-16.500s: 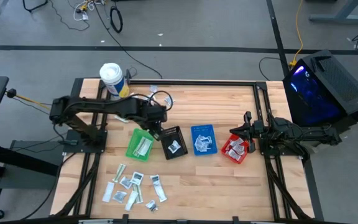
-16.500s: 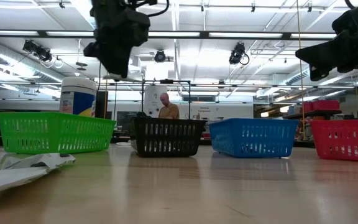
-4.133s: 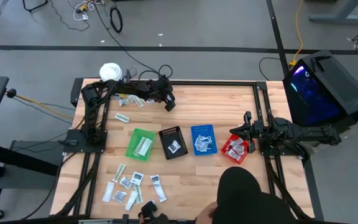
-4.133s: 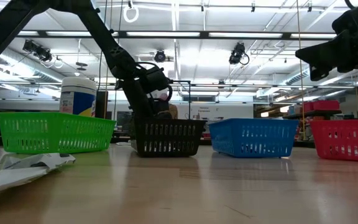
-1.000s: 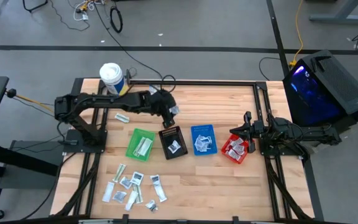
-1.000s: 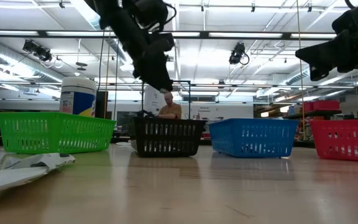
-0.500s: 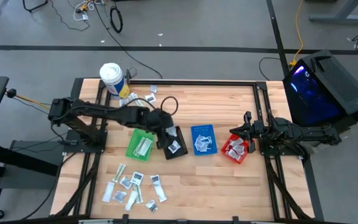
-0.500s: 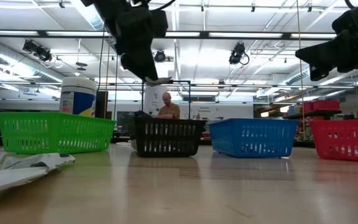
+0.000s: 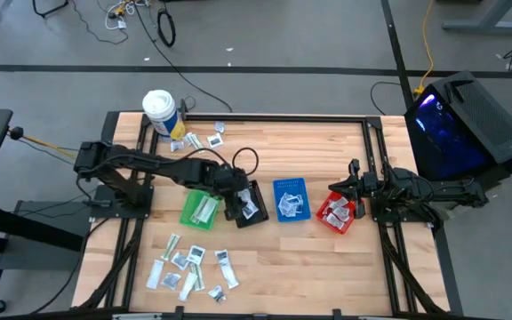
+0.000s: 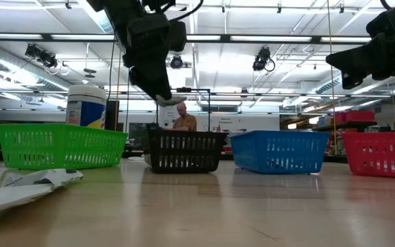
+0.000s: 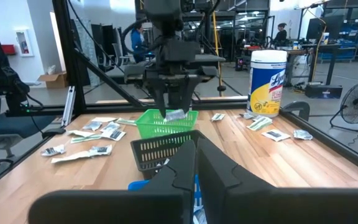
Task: Pick & Place First Aid Supplies
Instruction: Put the towelette pack into the black basket
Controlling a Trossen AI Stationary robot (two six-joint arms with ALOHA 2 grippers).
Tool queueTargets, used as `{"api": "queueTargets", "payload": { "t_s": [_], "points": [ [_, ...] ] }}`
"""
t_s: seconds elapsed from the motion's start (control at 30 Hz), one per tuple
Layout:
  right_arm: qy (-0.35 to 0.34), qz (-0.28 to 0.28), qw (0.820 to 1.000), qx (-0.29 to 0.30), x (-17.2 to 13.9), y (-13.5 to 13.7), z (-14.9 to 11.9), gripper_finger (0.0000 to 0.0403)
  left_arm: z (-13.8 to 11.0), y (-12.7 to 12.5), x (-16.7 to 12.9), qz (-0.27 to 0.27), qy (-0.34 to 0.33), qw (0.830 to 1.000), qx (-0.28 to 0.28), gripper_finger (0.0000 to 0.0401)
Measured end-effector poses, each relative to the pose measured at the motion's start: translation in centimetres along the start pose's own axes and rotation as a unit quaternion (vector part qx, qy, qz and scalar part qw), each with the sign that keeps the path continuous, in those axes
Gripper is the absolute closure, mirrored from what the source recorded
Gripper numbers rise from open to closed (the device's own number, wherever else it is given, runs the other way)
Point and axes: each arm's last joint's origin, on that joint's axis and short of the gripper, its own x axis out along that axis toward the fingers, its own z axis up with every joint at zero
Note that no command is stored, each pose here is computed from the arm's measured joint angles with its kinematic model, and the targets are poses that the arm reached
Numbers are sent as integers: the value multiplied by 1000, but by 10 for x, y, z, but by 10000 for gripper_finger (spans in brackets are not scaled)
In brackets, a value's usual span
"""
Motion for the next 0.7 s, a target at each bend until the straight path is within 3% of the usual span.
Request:
{"api": "queueTargets", "payload": {
  "t_s": [0.7],
  "points": [
    [0, 0, 1000, 0, 0, 0, 0, 380, -9, 3, 53, 29, 61, 998, -1, 188]
  ]
}}
